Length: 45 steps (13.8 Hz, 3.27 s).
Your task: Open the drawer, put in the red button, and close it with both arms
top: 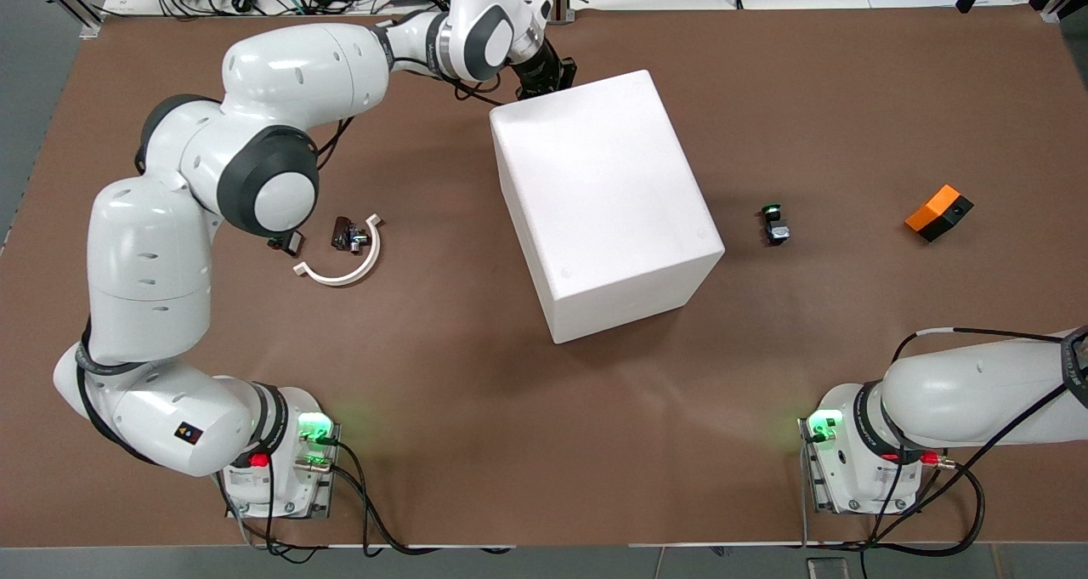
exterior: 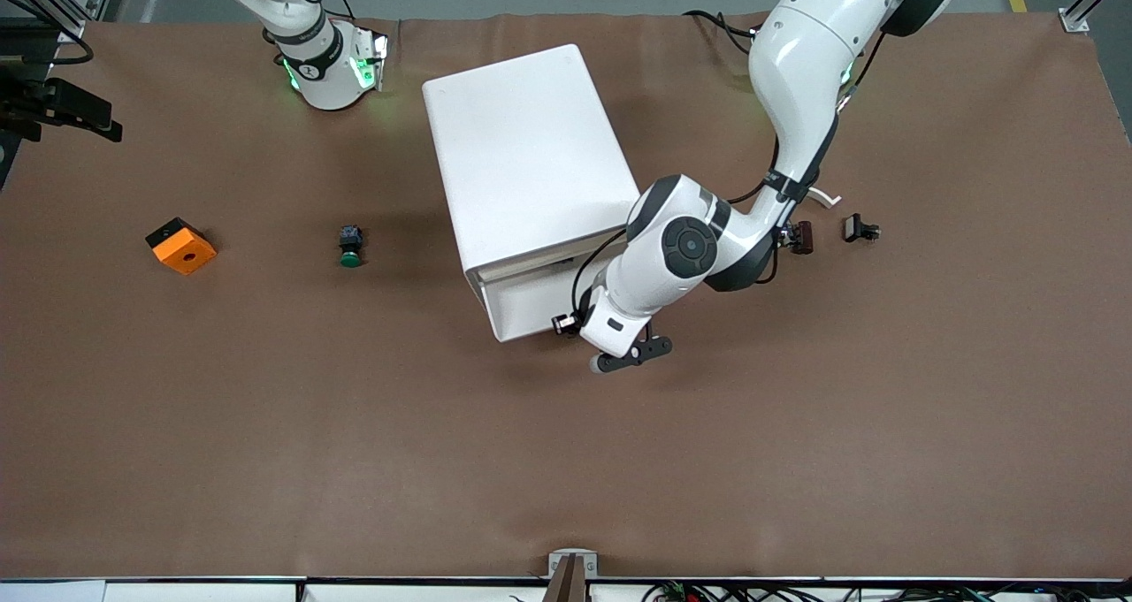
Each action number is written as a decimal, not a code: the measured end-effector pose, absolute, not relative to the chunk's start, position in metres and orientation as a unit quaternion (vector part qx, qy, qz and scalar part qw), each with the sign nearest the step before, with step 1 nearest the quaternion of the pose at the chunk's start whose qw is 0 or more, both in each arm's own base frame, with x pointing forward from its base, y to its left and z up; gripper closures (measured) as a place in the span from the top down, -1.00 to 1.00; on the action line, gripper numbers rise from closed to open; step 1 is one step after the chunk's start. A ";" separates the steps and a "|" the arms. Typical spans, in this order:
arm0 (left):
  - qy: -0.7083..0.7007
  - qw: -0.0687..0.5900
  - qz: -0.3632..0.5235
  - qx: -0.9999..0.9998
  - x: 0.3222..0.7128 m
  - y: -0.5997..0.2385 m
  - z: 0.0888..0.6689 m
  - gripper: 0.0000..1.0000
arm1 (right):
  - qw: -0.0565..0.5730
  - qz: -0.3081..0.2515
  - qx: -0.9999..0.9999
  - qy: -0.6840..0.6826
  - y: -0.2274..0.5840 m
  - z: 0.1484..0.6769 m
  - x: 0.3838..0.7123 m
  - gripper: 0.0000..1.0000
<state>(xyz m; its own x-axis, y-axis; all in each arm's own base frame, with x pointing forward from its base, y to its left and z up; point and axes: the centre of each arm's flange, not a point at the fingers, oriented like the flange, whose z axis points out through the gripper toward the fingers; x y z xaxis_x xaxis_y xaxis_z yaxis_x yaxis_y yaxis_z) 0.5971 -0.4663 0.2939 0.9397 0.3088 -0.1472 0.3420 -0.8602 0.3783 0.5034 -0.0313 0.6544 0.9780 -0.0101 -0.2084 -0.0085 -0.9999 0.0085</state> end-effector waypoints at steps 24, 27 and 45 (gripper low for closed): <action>0.136 0.154 -0.003 0.979 0.617 -0.432 0.358 0.60 | 0.007 -0.039 0.999 -0.006 -0.028 0.687 0.466 1.00; 0.092 0.111 0.008 0.989 0.633 -0.360 0.437 1.00 | 0.004 -0.036 0.999 -0.017 -0.041 0.686 0.466 1.00; -0.028 0.001 0.024 0.999 0.553 0.009 0.642 1.00 | 0.001 -0.030 1.000 -0.009 -0.036 0.685 0.468 1.00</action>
